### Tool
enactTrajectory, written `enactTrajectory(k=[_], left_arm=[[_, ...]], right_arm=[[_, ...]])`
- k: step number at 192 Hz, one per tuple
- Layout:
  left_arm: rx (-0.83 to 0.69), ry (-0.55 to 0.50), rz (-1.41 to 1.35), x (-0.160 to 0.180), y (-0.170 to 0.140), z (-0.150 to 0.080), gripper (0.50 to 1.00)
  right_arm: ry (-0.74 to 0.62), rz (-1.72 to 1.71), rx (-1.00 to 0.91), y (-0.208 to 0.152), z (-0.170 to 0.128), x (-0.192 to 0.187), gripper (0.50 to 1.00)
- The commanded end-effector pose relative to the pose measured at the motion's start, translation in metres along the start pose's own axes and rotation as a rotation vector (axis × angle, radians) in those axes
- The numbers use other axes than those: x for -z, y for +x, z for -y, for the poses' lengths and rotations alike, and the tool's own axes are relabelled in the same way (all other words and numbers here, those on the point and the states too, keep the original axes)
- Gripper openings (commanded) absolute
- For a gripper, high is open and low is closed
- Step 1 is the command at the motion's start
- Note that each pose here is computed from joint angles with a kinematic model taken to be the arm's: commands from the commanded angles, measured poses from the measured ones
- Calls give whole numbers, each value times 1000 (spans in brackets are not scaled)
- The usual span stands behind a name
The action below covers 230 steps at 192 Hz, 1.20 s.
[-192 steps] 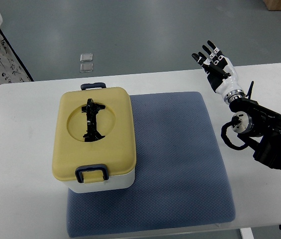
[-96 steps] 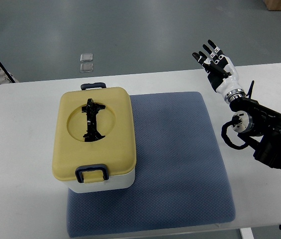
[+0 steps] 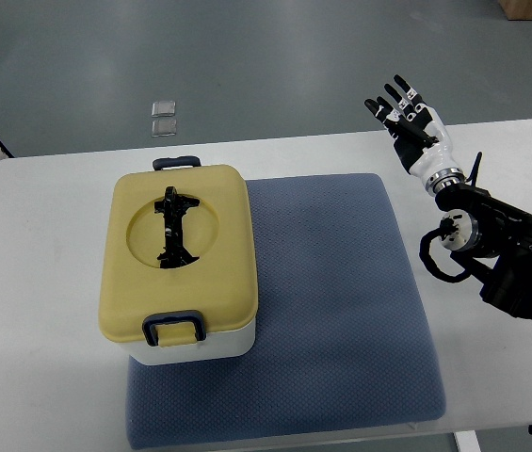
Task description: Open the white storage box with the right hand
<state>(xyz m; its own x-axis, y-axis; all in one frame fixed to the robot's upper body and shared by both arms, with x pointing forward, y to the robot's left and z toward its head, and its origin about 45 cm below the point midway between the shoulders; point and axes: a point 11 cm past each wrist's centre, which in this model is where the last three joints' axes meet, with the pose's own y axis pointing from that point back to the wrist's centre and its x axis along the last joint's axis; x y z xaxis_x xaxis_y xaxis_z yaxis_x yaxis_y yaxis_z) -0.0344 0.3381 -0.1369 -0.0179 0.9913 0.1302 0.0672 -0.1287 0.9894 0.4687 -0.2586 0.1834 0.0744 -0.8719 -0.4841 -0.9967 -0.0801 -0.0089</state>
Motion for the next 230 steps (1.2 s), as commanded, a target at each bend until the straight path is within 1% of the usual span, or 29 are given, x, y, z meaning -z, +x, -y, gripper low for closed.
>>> enactTrajectory(k=[1,35,69,88,108,119,129,130,166,180,197,206,208,215,230], left_arm=[[0,0,0,0,0,0,1000],[0,0,-1,0,0,0,1000],[0,0,0,0,0,0,1000],[0,-1,0,0,0,0,1000],[1,2,0,1,0,0,1000],[0,3,0,2,0,0,1000],[0,3,0,2,0,0,1000],[0,5,0,3,0,0,1000],[0,5,0,3,0,0,1000],[0,5,0,3,0,0,1000],[0,5,0,3,0,0,1000],[0,5,0,3,0,0,1000],[0,5,0,3,0,0,1000],[0,5,0,3,0,0,1000],[0,5,0,3,0,0,1000]], right_arm=[[2,-3,-1,1,1,1,930],[6,-11,-6,5,0,6,930],[6,-26,10,1,2,7,930],[33,-28,44,-15,12,20,930],[68,-68,74,-20,16,31,930],[85,-160,124,-29,23,46,930],[85,-161,124,-29,23,46,930],[99,-251,158,-35,28,58,930],[149,-513,302,-69,45,105,928],[163,-585,377,-89,50,122,928],[157,-659,535,-123,47,133,928],[165,-712,638,-148,44,141,928],[165,-712,638,-148,44,141,928],[173,-759,719,-170,41,144,928],[185,-877,861,-204,32,144,926]])
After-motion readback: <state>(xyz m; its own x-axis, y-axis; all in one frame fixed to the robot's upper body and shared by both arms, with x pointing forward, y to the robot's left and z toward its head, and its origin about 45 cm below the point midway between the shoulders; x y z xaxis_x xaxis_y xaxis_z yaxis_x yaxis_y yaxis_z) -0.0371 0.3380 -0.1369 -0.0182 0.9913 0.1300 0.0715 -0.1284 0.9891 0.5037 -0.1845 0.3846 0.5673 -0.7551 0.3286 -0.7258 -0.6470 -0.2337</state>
